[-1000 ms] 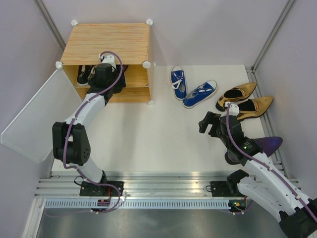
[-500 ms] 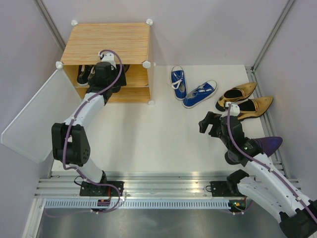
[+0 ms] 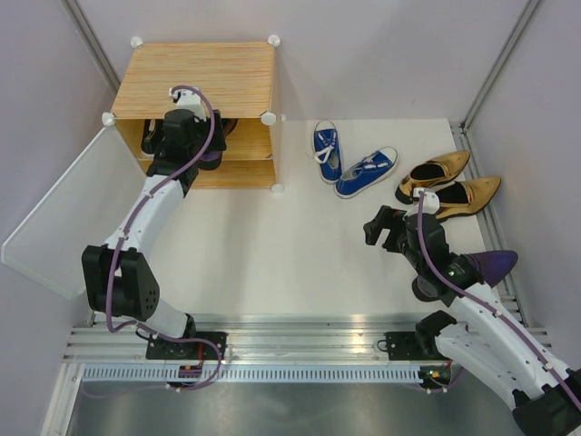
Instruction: Place and organize the shoes in the shoe cabinet
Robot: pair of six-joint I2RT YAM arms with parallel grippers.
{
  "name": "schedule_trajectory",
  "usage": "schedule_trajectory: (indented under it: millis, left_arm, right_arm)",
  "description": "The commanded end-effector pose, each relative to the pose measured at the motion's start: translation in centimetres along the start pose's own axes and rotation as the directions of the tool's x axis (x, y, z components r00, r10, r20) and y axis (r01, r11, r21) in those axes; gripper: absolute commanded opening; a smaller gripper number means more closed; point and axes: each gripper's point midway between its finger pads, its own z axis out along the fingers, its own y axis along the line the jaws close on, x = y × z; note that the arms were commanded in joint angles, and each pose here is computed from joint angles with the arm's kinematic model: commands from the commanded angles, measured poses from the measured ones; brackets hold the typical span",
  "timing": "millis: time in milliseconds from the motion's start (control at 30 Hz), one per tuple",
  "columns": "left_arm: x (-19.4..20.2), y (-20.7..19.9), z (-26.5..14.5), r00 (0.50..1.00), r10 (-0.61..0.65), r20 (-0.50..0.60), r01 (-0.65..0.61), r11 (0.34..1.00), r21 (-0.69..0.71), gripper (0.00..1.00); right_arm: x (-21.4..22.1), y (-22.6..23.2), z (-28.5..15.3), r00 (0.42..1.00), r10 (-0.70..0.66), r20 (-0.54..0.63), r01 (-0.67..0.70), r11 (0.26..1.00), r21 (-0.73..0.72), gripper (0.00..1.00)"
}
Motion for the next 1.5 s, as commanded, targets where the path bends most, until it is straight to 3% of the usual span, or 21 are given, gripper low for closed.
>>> schedule_trajectory:
  millis: [0, 267, 467, 633, 867, 1067, 1467]
  left_arm:
    - [-0.4, -0.2, -0.1, 1.0, -0.028, 0.01, 0.028, 0.999, 0.018, 0.85]
    - [1.3, -0.4, -0.3, 0.999, -0.034, -0.036, 0.035, 0.999, 0.031, 0.96]
    - [3.3, 0.3, 0.1, 0.996, -0.002, -0.084, 0.002, 1.0, 0.0, 0.98]
    - [5.0, 0.5, 1.2, 0.993, 0.01, -0.114, -0.011, 1.0, -0.011, 0.92]
    - [5.2, 0.4, 1.9, 0.993, 0.03, -0.115, -0.031, 1.0, -0.005, 0.7]
    - [4.1, 0.3, 1.6, 0.996, 0.027, -0.084, -0.026, 1.0, 0.007, 0.58]
    - [1.1, -0.2, 0.6, 0.991, -0.12, -0.054, 0.127, 0.979, 0.157, 0.47]
  right_arm:
    - [-0.7, 0.4, -0.1, 1.0, 0.001, 0.026, -0.001, 1.0, -0.025, 0.98]
    - [-0.7, 0.6, 0.0, 1.0, -0.002, 0.024, 0.002, 1.0, -0.029, 0.98]
    - [-0.7, 0.6, 0.0, 1.0, -0.002, 0.028, 0.003, 1.0, -0.031, 0.98]
    - [-0.7, 0.6, 0.0, 1.0, -0.004, 0.028, 0.004, 1.0, -0.031, 0.98]
    - [-0.7, 0.5, 0.0, 1.0, -0.002, 0.03, 0.003, 1.0, -0.03, 0.98]
    - [-0.7, 0.6, 0.0, 1.0, -0.004, 0.028, 0.005, 1.0, -0.031, 0.98]
    - [-0.8, 0.6, 0.1, 1.0, -0.003, 0.03, 0.004, 0.999, -0.034, 0.98]
